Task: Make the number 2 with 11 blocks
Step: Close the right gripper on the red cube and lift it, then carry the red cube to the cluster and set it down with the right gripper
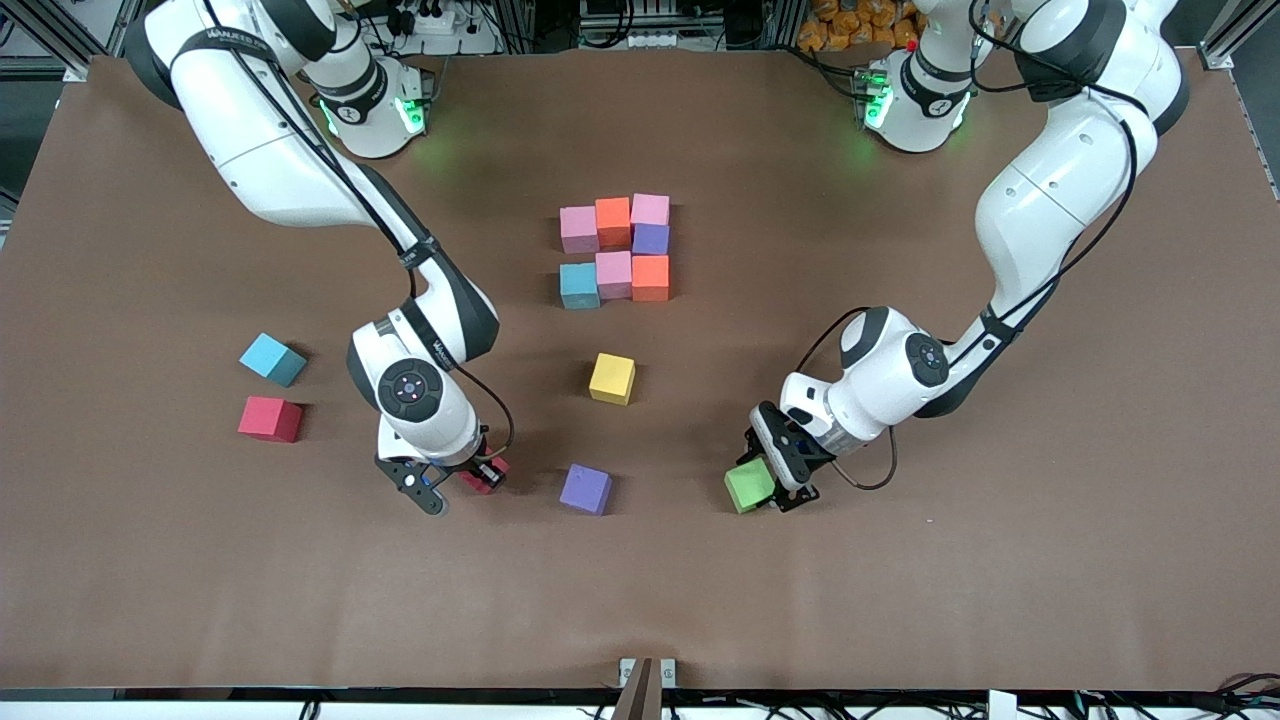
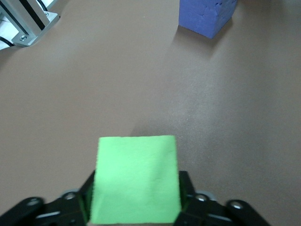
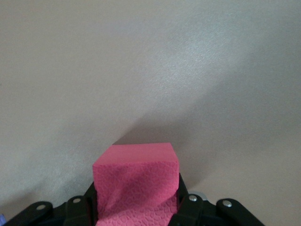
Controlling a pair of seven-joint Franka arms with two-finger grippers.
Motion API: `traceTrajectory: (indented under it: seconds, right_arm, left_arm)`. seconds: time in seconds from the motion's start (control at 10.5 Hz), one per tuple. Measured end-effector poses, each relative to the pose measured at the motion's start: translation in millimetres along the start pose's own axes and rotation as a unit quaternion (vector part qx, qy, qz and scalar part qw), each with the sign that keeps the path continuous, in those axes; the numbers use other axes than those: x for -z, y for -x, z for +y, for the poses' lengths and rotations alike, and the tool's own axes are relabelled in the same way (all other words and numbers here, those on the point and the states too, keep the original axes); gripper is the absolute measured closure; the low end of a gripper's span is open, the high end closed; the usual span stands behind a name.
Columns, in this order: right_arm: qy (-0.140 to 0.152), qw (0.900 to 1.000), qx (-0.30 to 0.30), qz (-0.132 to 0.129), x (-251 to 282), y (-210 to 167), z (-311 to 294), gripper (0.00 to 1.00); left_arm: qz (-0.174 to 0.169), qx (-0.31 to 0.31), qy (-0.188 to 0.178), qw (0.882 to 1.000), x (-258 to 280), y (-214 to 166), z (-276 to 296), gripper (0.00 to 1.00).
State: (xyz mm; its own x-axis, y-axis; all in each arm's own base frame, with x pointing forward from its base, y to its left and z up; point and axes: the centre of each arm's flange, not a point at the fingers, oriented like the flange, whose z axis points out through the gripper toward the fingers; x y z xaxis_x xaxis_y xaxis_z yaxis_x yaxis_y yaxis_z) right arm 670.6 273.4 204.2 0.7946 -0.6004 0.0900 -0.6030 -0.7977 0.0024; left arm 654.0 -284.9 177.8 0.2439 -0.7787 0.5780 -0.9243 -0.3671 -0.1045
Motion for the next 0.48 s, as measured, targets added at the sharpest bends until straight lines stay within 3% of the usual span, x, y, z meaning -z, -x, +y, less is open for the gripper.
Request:
traceTrajectory:
  seconds: [0.19,0.48]
  right_arm:
    - [0.001,0.998,0.069,-0.002,2.4,27.0,-10.5,0.39]
    - [0.009,0.985,0.173,-0.008,12.9,127.0,-36.2,0.40]
  left_arm:
    - [0.001,-0.003,-0.001,1.000,0.3,-0.7,-0.4,0.39]
    - [0.003,-0.001,-0.006,1.000,3.2,-2.2,-5.4,0.39]
